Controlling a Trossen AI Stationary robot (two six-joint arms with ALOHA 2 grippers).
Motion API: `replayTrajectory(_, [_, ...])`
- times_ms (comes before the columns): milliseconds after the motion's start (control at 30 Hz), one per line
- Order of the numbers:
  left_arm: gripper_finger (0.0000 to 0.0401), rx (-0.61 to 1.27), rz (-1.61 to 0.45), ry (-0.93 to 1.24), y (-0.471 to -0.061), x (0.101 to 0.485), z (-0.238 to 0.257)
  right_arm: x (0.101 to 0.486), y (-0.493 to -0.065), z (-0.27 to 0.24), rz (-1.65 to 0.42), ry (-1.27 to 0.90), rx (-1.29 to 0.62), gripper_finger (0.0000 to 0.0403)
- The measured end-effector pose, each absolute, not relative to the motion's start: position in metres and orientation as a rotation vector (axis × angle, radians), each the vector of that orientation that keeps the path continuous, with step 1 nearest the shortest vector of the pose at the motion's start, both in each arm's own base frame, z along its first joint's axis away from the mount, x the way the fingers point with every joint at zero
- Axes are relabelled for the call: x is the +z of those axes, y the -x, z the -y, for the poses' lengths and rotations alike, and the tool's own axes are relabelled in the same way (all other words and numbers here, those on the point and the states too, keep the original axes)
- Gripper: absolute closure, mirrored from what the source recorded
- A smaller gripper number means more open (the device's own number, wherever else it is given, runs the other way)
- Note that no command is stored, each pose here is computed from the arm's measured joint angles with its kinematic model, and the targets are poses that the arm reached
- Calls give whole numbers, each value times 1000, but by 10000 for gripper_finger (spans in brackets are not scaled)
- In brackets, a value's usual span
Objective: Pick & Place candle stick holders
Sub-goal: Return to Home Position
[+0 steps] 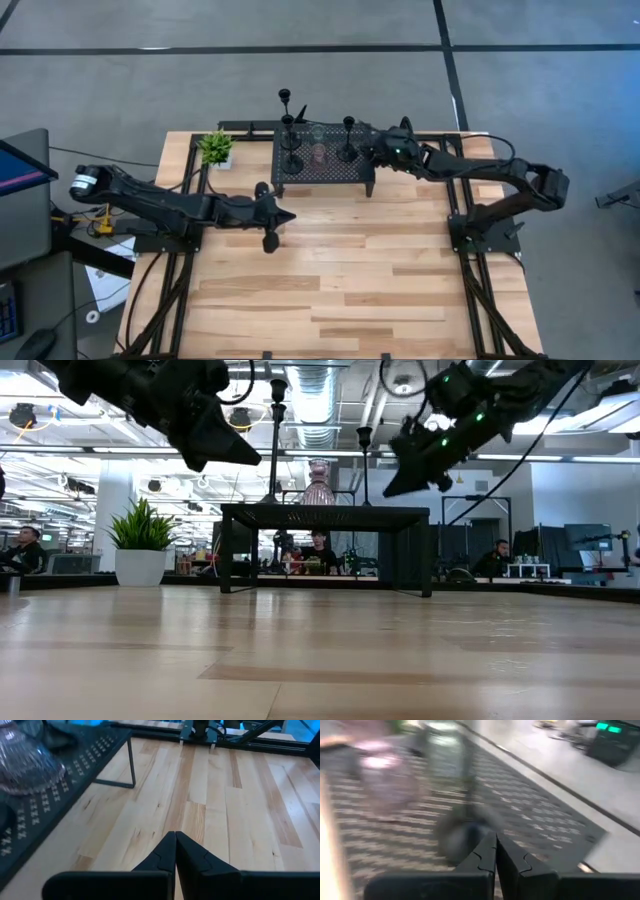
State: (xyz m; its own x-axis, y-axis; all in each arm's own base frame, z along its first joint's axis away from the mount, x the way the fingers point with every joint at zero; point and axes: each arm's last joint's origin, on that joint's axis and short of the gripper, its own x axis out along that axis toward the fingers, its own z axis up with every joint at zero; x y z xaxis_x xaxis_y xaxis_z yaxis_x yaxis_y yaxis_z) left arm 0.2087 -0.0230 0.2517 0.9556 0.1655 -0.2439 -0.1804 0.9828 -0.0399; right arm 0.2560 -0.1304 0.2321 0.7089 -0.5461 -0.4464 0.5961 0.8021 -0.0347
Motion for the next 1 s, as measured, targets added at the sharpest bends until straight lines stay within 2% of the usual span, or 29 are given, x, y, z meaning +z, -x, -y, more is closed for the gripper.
replayTrajectory(167, [396,168,-188,26,-197,264,21,254,-247,116,-397,-121,-484,403])
replayTrajectory(400, [394,106,-140,-107,-161,282,24,286,-224,96,-309,-60,-376,403])
replayTrajectory(633, [396,42,-64,-122,-127,295,26,311,-197,76,-226,-12,-303,403])
replayTrajectory(1000, [396,-10,3,-178,-88,300,20,329,-160,47,-192,35,-229,403])
